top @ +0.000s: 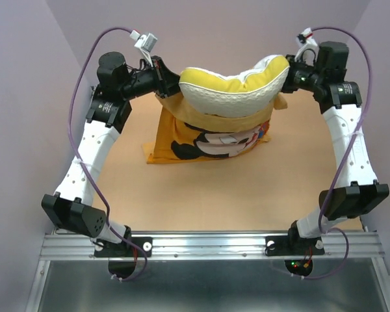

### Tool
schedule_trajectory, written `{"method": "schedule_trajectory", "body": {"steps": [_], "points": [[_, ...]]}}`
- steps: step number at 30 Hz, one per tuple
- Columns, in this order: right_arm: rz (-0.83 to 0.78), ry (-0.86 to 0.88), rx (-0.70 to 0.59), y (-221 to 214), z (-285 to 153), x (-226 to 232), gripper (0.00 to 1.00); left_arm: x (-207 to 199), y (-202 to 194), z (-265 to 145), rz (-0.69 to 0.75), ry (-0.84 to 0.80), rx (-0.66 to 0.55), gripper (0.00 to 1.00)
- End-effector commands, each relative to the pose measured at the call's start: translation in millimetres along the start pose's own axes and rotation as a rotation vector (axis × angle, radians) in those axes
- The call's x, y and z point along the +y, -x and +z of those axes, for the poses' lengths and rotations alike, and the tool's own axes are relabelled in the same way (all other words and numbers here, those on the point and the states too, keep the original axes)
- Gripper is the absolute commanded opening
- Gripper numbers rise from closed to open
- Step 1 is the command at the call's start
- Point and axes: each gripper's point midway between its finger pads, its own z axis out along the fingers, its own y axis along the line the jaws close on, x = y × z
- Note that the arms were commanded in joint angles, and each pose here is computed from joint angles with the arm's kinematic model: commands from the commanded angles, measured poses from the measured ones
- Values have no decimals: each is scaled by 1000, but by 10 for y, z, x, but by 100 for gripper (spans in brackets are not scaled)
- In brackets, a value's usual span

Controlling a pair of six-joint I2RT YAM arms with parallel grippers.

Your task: Put the pillow into the pillowcase

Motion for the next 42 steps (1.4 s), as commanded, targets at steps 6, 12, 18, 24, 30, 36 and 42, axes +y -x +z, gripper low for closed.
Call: {"method": "schedule_trajectory", "body": {"steps": [6,12,18,24,30,36,42], "points": [[-298,-226,244,-476,-350,-124,1,8,-866,-245,-335,-14,187,0],[-477,-518,114,332,-691,-313,1,277,599,-827,-295,161,-107,0],[-288,-522,399,-673,-534,-698,1,462,-187,-918,-554,313,-27,0],[-398,-590,184,169,-674,-492,1,335,225,-937,-563,233,-106,0],[-543,-593,-537,1426,-1467,314,1,-691,2025,-1325,34,134,-488,0],[-423,-484,-5,21,-775,-276,0,348,238,-917,-340,285,-129,0],[-395,-409,59,169,-582,-183,0,-340,1174,-955,41,193,-296,0]]}}
